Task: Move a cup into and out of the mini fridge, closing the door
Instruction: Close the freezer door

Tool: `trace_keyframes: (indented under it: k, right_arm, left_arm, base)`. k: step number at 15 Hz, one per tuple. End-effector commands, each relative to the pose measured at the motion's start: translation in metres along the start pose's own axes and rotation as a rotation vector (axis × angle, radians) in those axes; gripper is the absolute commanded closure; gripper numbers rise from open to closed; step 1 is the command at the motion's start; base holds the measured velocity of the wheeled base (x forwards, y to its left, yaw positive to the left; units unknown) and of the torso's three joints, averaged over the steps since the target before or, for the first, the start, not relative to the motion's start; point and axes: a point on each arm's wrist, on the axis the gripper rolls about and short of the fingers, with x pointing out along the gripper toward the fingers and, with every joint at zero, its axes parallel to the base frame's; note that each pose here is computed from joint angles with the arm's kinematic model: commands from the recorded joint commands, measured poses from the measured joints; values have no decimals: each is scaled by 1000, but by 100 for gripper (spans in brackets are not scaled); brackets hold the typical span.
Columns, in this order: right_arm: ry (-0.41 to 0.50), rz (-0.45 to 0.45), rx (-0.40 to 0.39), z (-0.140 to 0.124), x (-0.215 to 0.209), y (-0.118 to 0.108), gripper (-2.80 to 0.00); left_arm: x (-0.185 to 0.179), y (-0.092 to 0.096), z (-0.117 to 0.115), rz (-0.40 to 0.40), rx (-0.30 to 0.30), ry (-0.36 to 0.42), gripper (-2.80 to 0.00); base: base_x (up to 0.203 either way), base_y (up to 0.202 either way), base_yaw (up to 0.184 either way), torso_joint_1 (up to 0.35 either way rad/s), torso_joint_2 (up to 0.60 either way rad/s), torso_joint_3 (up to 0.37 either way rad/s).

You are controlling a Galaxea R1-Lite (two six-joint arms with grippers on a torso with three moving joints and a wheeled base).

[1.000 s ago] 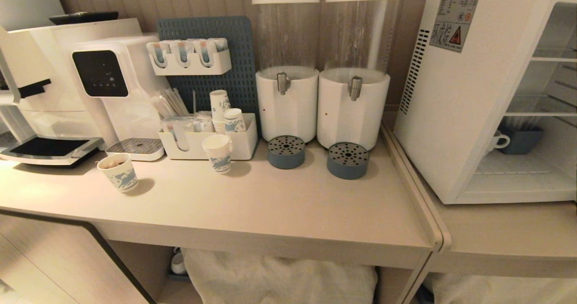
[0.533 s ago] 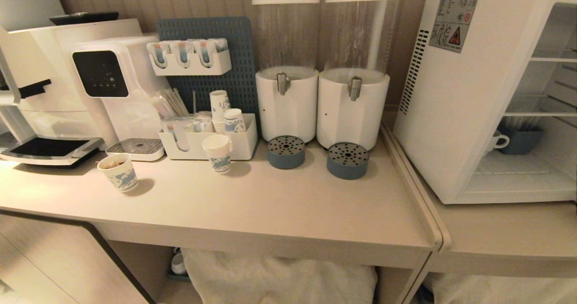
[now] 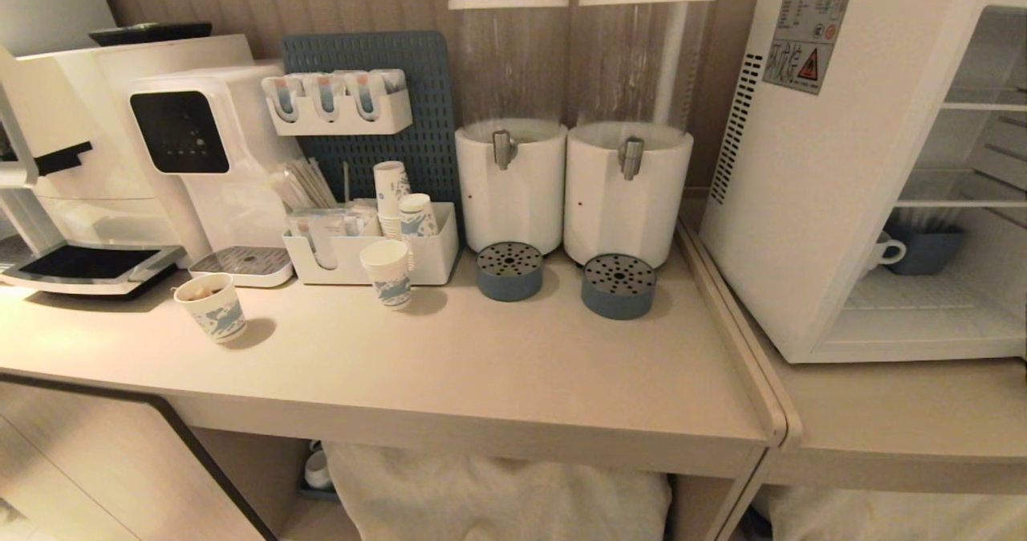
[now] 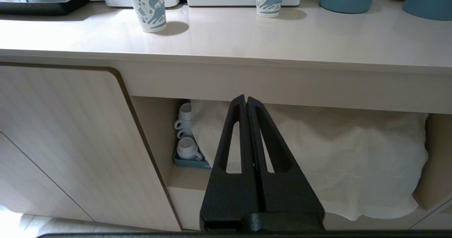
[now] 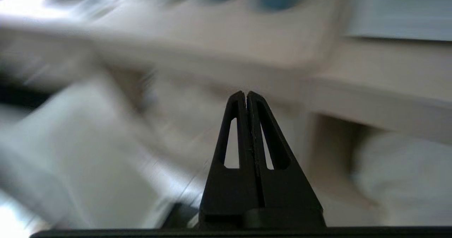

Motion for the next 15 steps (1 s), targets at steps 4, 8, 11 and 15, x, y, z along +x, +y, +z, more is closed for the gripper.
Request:
trace_keyframes:
  k: [4,8,11,15]
  right_arm:
    - [-274,-249,-21,-17,27,-18,0]
    - [-322,-391,-90,-46,52,-34,0]
    - [-278,-389,-98,-57,57,-37,0]
    - [-122,-360,-155,-68,60,-38,0]
  left_arm:
    - [0,0,0,1,-3,1,0]
    - [0,0,0,2,-3,1,0]
    - [0,0,0,1,-3,1,0]
    - [0,0,0,1,-3,1,0]
  base:
    - [0,0,0,0,0,0]
    - [0,0,0,0,0,0]
    - [0,0,0,0,0,0]
    - [0,0,0,0,0,0]
